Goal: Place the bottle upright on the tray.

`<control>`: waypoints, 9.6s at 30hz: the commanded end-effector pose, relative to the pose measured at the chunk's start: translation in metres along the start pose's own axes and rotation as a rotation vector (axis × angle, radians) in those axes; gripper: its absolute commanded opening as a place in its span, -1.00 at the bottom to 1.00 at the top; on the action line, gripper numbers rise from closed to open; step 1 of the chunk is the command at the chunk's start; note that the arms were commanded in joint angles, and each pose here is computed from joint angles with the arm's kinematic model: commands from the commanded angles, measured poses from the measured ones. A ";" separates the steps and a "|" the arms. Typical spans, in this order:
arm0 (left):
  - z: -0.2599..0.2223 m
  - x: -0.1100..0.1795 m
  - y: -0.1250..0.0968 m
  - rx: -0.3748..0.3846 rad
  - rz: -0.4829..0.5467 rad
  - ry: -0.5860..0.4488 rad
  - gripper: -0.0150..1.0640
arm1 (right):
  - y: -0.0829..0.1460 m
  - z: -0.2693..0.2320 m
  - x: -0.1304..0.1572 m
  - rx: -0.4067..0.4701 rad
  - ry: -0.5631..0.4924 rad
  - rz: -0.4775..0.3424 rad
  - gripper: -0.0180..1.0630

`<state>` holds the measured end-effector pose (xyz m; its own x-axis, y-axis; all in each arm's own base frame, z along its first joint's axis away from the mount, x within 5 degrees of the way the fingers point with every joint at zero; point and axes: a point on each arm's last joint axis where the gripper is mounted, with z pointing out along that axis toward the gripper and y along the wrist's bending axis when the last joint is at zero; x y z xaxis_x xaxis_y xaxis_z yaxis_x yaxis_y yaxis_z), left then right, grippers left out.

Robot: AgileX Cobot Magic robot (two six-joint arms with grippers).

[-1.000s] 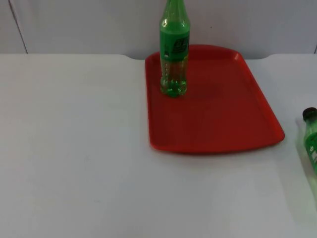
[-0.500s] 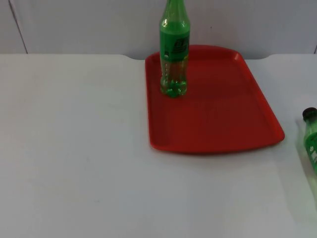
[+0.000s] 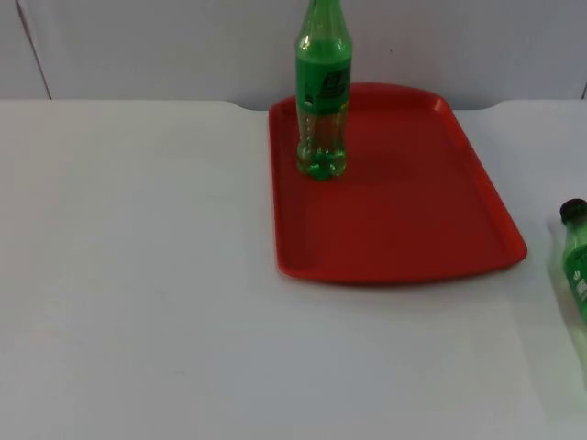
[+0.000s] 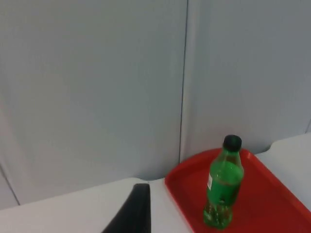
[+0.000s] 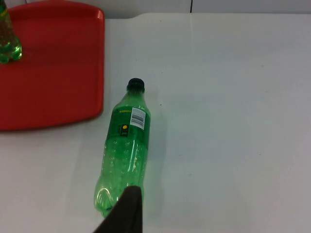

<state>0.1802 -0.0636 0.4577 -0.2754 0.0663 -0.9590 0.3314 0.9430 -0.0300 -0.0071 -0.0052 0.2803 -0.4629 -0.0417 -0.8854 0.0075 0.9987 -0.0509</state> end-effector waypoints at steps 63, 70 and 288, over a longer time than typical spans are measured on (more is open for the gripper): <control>-0.157 0.208 0.002 0.023 0.052 0.109 0.86 | 0.000 0.000 0.000 0.007 -0.007 -0.001 0.98; -0.157 0.208 0.004 0.008 0.061 0.112 0.86 | 0.000 0.000 0.000 0.007 -0.007 -0.001 0.98; -0.136 0.231 0.006 -0.015 0.055 0.209 0.98 | 0.095 0.212 -0.203 -0.559 -0.373 -0.242 -0.97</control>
<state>-0.0049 0.0017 0.2752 -0.4427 0.1830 -0.8778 0.3417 0.9395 0.0235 0.2808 0.0840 0.3494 -0.1138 -0.1648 -0.9797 -0.4975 0.8630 -0.0874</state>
